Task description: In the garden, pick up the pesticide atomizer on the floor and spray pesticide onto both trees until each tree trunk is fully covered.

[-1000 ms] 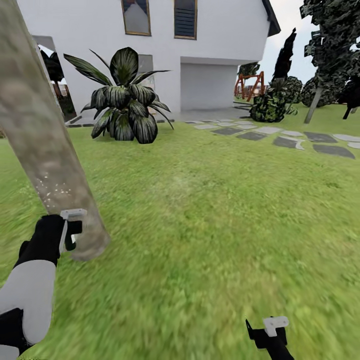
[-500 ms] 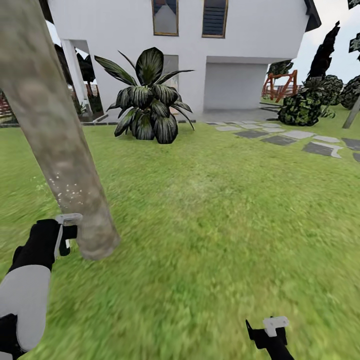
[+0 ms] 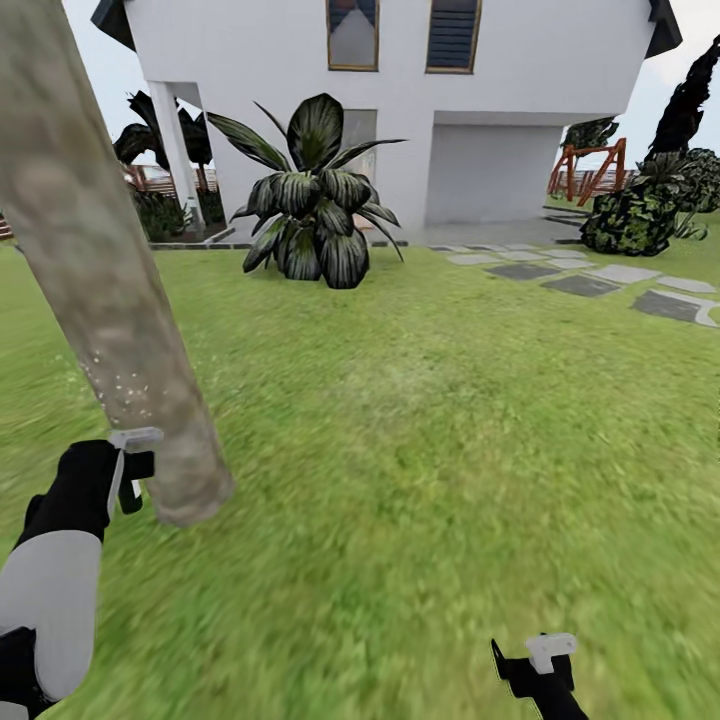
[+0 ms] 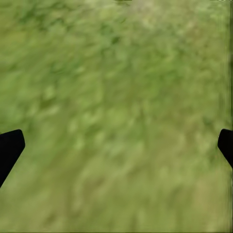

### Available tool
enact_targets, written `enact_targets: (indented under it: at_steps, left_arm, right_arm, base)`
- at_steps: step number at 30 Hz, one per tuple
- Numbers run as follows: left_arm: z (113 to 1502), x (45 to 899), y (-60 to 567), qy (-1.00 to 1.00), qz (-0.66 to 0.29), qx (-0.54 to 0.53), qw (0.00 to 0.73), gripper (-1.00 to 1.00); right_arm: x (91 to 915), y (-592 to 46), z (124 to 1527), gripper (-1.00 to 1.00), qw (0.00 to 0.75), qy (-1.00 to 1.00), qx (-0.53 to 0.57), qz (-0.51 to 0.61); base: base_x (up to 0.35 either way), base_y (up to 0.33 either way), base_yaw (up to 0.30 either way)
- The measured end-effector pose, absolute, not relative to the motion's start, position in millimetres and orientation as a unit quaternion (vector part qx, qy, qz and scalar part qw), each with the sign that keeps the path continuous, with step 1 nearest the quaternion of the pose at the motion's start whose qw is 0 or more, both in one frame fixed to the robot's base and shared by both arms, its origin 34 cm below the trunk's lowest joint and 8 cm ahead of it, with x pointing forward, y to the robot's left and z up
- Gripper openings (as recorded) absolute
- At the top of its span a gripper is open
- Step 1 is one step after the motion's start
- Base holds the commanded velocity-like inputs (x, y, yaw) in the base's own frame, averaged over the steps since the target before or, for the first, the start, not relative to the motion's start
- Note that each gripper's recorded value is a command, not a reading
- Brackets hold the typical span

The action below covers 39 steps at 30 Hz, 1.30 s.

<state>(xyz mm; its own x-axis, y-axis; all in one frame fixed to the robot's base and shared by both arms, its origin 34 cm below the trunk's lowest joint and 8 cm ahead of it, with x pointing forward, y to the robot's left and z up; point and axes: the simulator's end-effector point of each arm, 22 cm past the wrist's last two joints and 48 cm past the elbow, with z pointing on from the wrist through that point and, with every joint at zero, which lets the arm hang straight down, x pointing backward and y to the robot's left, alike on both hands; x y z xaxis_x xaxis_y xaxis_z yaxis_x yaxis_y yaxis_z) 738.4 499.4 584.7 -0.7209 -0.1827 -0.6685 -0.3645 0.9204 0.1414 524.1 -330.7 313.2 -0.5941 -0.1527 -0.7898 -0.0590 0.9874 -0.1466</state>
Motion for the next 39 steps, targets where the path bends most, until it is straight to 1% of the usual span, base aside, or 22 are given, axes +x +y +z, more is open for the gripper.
enact_targets:
  at_steps: [6, 10, 19, 35, 39]
  left_arm:
    - [586.3, 735.2, 508.7, 0.917, 0.139, -0.152, 0.342, -1.00]
    - [579.3, 729.5, 510.4, 0.919, 0.140, -0.153, 0.336, -1.00]
    - [575.2, 731.5, 500.0, 0.921, 0.133, -0.150, 0.335, -1.00]
    - [576.0, 731.8, 500.1, 0.920, 0.132, -0.151, 0.336, -1.00]
    - [576.3, 731.2, 502.1, 0.920, 0.134, -0.152, 0.336, -1.00]
  right_arm:
    - [524.2, -330.6, 313.3, 1.00, 0.447, 0.891, -0.059, -0.052]
    - [524.1, -330.6, 313.2, 1.00, 0.447, 0.891, -0.059, -0.052]
    - [524.1, -330.6, 313.1, 1.00, 0.447, 0.891, -0.059, -0.052]
    - [524.1, -330.7, 313.2, 1.00, 0.447, 0.891, -0.059, -0.052]
    - [524.1, -330.6, 313.0, 1.00, 0.446, 0.891, -0.059, -0.052]
  base:
    - [0.225, -0.210, 0.043]
    - [0.211, -0.211, 0.249]
    - [0.057, -0.266, 0.253]
    - [0.180, -0.238, 0.007]
    - [0.059, -0.263, 0.185]
